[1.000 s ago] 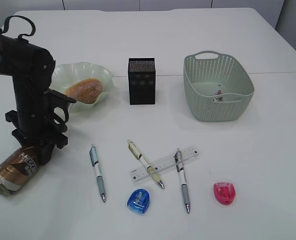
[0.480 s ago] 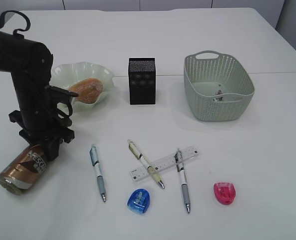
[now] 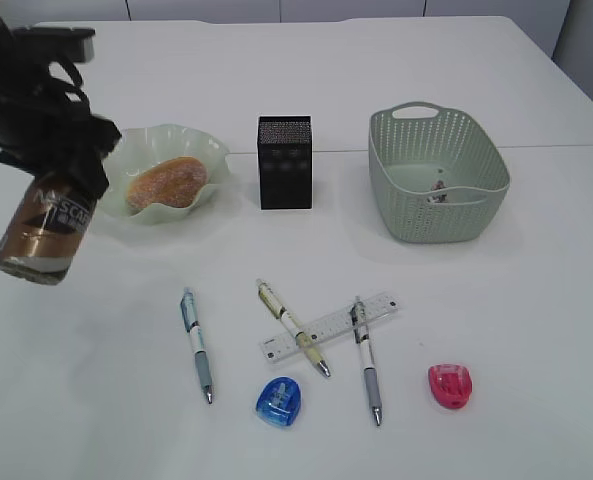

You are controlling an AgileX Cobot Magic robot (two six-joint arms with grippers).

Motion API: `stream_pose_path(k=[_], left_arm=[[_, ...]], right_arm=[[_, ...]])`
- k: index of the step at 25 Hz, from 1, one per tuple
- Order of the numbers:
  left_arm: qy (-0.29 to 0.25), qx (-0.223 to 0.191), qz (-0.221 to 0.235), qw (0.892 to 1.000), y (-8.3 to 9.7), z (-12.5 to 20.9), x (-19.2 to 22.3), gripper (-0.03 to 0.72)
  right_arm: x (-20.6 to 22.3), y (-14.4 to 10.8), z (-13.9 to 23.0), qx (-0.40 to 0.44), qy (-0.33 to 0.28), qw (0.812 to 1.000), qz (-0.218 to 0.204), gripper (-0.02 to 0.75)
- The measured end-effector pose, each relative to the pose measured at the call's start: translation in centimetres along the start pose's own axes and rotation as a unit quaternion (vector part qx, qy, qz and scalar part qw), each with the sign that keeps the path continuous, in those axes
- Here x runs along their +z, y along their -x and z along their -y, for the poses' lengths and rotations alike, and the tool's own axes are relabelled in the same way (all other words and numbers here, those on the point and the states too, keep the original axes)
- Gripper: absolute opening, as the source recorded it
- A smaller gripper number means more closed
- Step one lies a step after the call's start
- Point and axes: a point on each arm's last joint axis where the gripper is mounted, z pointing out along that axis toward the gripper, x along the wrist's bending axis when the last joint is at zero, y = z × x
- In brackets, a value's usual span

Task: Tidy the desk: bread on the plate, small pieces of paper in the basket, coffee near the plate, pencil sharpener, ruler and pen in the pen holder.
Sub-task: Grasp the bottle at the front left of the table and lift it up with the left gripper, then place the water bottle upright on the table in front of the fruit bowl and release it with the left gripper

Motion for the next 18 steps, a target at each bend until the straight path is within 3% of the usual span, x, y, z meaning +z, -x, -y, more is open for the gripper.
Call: stream_pose_path(k=[6,11,14,18], left_arm=[[0.123,-0.001,0.015,0.992,0.6,2.0,-6.9,0.237],[0.236,-0.006,0.007,0.972,0.4,7.0,-8.6,0.237],[0.335,-0.013,-0.004,0.942,0.0,10.4,-8.5,0.236],[0.474,-0.024,-0.026,0.88,-0.8,13.4,-6.7,0.236]], right_arm=[[0.0,0.1,0.4,0.0,-0.02,1.0,0.004,0.519],[0.0,0.1,0.5,0.0,-0.025,1.0,0.005,0.519],[0.0,0.1,0.5,0.0,-0.025,1.0,0.005,0.519],[0.0,0.1,0.5,0.0,-0.025,1.0,0.005,0.519]])
